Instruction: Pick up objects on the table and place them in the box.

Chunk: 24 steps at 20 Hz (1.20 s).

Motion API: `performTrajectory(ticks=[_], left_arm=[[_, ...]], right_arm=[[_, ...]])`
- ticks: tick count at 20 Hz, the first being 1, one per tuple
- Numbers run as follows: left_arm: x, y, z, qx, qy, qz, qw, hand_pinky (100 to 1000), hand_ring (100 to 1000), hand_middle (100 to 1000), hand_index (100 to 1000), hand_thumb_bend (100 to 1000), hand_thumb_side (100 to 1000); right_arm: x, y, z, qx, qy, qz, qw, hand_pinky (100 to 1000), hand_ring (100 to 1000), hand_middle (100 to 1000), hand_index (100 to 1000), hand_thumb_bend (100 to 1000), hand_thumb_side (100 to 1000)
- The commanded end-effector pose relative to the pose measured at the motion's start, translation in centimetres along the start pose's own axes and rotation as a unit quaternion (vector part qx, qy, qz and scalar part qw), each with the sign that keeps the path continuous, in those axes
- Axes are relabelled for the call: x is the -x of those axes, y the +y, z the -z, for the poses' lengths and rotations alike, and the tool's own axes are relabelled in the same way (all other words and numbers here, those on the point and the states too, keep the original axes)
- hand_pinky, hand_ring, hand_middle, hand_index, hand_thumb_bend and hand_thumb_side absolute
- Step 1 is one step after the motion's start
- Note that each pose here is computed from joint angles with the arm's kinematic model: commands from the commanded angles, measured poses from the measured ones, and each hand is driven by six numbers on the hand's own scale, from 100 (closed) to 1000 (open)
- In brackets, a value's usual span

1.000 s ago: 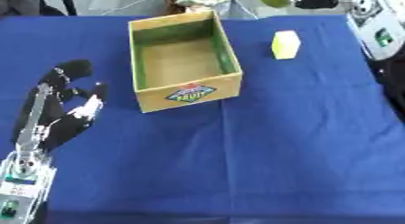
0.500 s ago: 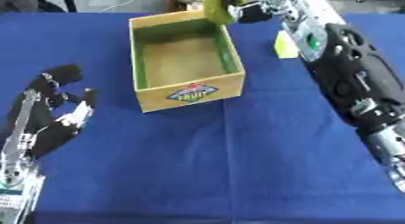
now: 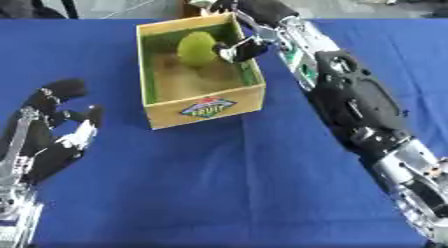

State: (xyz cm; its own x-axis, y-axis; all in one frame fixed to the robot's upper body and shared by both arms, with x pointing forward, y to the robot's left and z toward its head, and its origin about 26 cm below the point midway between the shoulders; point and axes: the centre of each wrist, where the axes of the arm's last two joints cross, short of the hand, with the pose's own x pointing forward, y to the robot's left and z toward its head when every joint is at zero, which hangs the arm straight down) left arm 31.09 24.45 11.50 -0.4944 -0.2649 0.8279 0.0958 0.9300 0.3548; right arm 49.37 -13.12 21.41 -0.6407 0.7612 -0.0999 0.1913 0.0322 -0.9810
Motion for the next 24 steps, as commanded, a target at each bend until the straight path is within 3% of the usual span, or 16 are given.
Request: performTrajectory(ticks=[1,7,11,12,13,15,17,24], left_arm=[[-0.4,0.5,0.1,-0.006,-0.007,0.007,1.000,528,809,753,808,345,322],[0.0,0.8,-0.4,-0.014,0.003,0.013,1.000,528,810,754,808,344,323],[0.0,0.8,-0.4,-0.015,0.004,0.013,1.000,528,810,754,808,344,323],[0.1,0.9,-0.5,-0.017,0.005,0.014,1.000,529,810,754,809,344,324],[0.1,1.0,-0.5,-0.018,0.007,0.015,1.000,529,810,754,809,344,324],[0.1,0.9,-0.5,-0.017,0.006,0.014,1.000,529,810,754,809,344,324],[0.1,0.8,-0.5,-0.016,0.005,0.012,1.000,529,810,754,810,343,324],[0.0,0.6,-0.3,-0.011,0.003,0.008,1.000,530,811,755,810,342,325]], right_arm=[[1.3,-2.8,-0.5,0.013,-0.002,-0.017,1.000,766,773,738,883,395,380],[5.5,-4.7,-3.5,-0.015,0.040,0.015,0.999,781,804,783,926,396,397],[6.1,-5.2,-4.0,-0.022,0.048,0.028,0.998,783,806,787,927,396,397],[6.6,-4.9,-4.4,-0.028,0.059,0.032,0.997,817,865,888,969,416,404],[7.8,-4.5,-5.3,-0.039,0.082,0.042,0.995,818,872,896,970,418,401],[9.9,-4.2,-6.9,-0.052,0.124,0.068,0.989,817,874,896,969,381,348],[11.1,-3.9,-7.7,-0.058,0.147,0.091,0.983,816,874,893,968,421,387],[12.4,-2.5,-8.9,-0.065,0.185,0.124,0.973,809,869,879,965,418,388]])
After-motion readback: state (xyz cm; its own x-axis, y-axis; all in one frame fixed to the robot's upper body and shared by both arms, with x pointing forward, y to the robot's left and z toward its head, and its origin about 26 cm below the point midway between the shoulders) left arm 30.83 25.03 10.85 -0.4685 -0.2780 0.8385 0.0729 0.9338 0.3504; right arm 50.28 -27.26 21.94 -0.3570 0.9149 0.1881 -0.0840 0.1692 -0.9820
